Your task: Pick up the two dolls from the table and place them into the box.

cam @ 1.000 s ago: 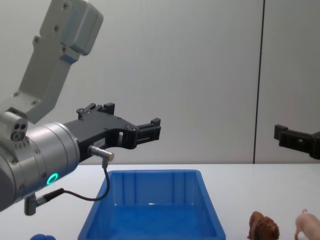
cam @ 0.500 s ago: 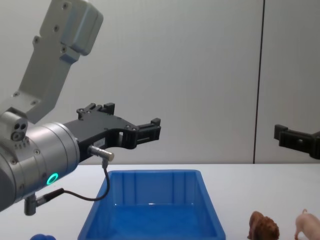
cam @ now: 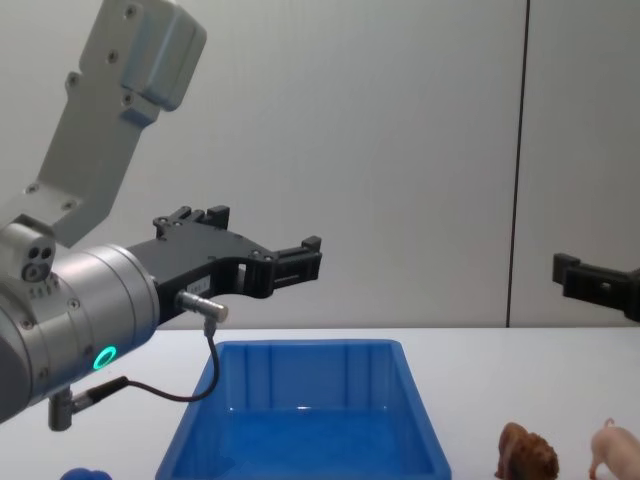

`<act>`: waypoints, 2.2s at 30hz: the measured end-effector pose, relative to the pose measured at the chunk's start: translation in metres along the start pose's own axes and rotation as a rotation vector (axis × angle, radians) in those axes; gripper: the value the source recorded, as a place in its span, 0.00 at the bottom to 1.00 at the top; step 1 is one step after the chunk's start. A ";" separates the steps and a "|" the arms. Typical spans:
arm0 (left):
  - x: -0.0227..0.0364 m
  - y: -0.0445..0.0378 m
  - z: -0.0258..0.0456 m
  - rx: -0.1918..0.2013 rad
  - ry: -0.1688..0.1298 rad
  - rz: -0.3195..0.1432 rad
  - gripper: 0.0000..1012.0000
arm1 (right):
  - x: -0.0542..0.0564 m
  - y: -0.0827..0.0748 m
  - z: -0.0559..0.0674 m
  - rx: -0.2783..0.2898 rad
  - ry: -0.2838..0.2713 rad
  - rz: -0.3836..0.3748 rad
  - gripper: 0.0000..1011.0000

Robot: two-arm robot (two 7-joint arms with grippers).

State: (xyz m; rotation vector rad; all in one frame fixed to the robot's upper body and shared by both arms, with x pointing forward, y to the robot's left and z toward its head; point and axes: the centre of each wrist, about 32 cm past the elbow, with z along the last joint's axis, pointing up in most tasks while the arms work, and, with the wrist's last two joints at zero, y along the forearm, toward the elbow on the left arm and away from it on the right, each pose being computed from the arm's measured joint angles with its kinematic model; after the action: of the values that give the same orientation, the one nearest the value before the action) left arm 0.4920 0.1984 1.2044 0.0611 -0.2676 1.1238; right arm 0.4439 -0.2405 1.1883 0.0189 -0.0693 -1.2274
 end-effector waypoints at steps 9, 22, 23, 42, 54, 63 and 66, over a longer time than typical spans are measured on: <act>0.0000 0.0000 0.0000 0.000 0.000 0.000 0.99 | 0.015 -0.006 -0.005 -0.069 0.001 0.012 0.99; 0.0000 0.0000 0.0000 0.000 0.000 0.000 0.99 | 0.036 -0.017 -0.017 -0.210 -0.014 0.035 0.99; 0.0000 0.0000 0.0000 0.000 0.000 0.000 0.99 | 0.036 -0.017 -0.018 -0.218 -0.015 0.036 0.99; 0.0000 0.0000 0.0000 0.000 0.000 0.000 0.99 | 0.040 -0.013 -0.043 -0.401 -0.011 0.072 0.99; 0.0000 0.0000 0.0000 0.000 0.000 0.000 0.99 | 0.035 -0.002 -0.056 -0.463 0.019 0.078 0.78; 0.0000 0.0000 0.0000 0.000 0.000 0.000 0.99 | 0.032 0.002 -0.058 -0.464 0.017 0.063 0.50; 0.0000 0.0000 0.0000 0.000 0.000 0.000 0.99 | 0.031 0.003 -0.058 -0.449 0.005 0.051 0.39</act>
State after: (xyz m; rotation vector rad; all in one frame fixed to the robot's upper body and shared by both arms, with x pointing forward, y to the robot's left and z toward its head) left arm 0.4920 0.1984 1.2044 0.0612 -0.2675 1.1237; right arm 0.4609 -0.2700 1.1319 -0.3684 0.2097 -1.1691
